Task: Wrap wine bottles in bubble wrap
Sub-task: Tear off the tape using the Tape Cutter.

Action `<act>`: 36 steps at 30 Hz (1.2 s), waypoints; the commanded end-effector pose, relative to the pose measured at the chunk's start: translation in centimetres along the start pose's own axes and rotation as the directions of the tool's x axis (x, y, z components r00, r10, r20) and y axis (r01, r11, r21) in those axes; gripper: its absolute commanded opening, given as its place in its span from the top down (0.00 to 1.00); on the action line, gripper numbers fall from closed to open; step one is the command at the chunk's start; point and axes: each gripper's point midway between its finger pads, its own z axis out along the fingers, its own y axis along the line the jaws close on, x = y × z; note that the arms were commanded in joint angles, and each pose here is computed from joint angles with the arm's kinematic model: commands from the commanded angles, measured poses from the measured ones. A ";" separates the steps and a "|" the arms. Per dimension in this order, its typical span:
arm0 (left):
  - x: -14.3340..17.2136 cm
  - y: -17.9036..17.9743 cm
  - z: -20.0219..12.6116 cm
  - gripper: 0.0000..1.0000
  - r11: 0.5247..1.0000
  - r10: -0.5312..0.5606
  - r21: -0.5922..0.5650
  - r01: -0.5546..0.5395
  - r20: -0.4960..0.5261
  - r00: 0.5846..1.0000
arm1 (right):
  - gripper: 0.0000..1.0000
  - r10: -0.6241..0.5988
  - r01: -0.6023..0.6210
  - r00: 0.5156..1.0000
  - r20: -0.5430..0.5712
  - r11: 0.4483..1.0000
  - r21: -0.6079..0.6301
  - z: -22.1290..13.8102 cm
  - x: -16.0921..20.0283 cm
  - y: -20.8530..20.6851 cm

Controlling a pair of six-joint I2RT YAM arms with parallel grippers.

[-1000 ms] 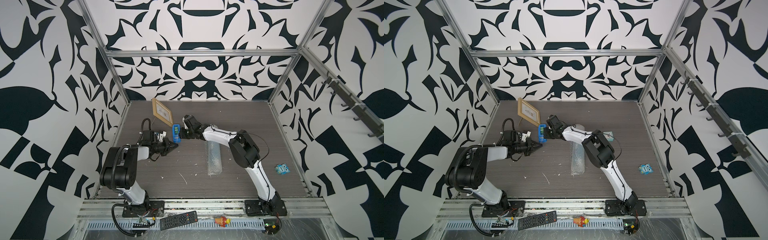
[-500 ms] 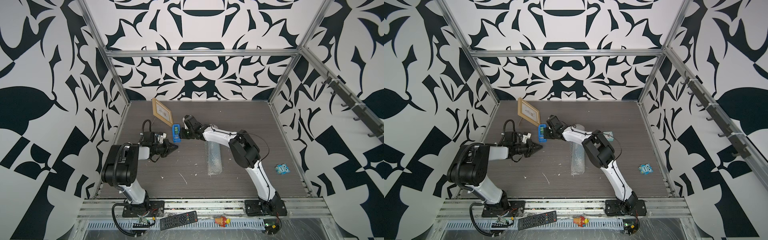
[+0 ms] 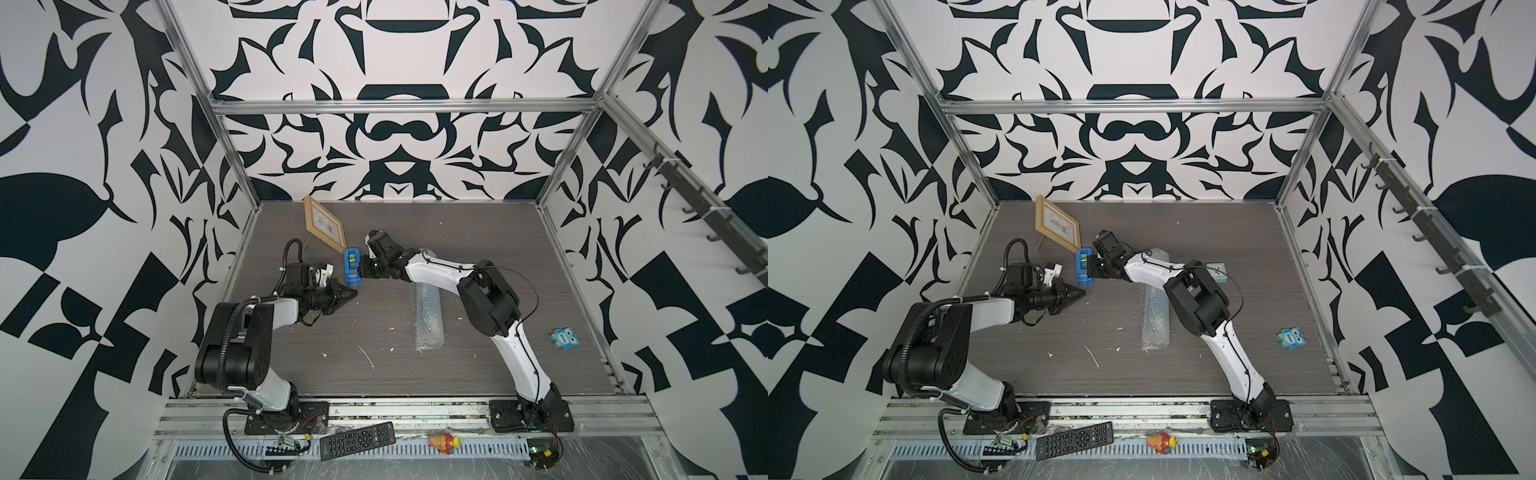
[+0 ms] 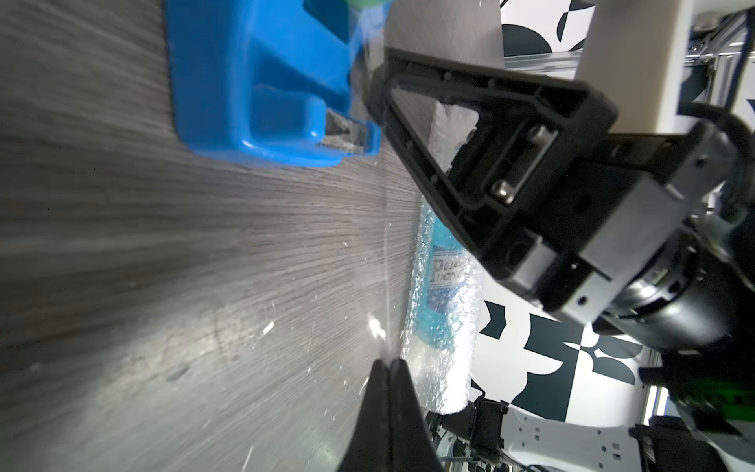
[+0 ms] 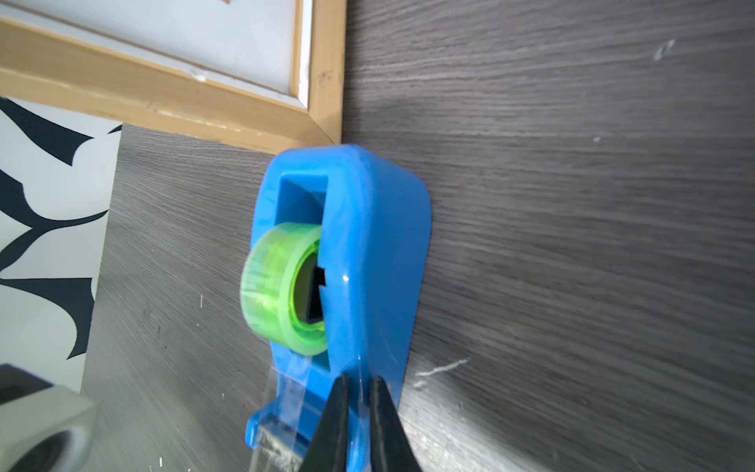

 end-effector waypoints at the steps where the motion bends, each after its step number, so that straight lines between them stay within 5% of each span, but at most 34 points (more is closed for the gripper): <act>1: 2.3 1.0 0.2 1.00 0.998 -0.065 -0.019 0.064 -0.065 0.996 | 0.86 0.027 -0.016 0.997 -0.074 0.990 0.139 2.1 3.3 -4.4; 13: 1.5 4.6 1.3 1.00 0.984 -0.081 -0.167 0.065 -0.092 0.992 | 0.87 0.023 -0.012 0.996 -0.081 0.990 0.141 2.0 3.7 -4.6; 22: 2.0 8.5 -0.6 1.00 0.896 -0.042 -0.443 -0.038 -0.170 0.985 | 0.87 0.014 -0.002 0.996 -0.087 0.990 0.143 2.1 3.9 -4.9; 28: 1.9 9.4 -2.0 1.00 0.842 -0.047 -0.537 -0.050 -0.165 0.985 | 0.88 0.017 -0.003 0.995 -0.096 0.989 0.149 2.3 4.1 -5.2; 36: 3.3 9.6 -2.8 1.00 0.828 -0.068 -0.558 -0.046 -0.182 0.981 | 0.88 0.022 -0.006 0.995 -0.100 0.988 0.153 2.3 4.2 -5.5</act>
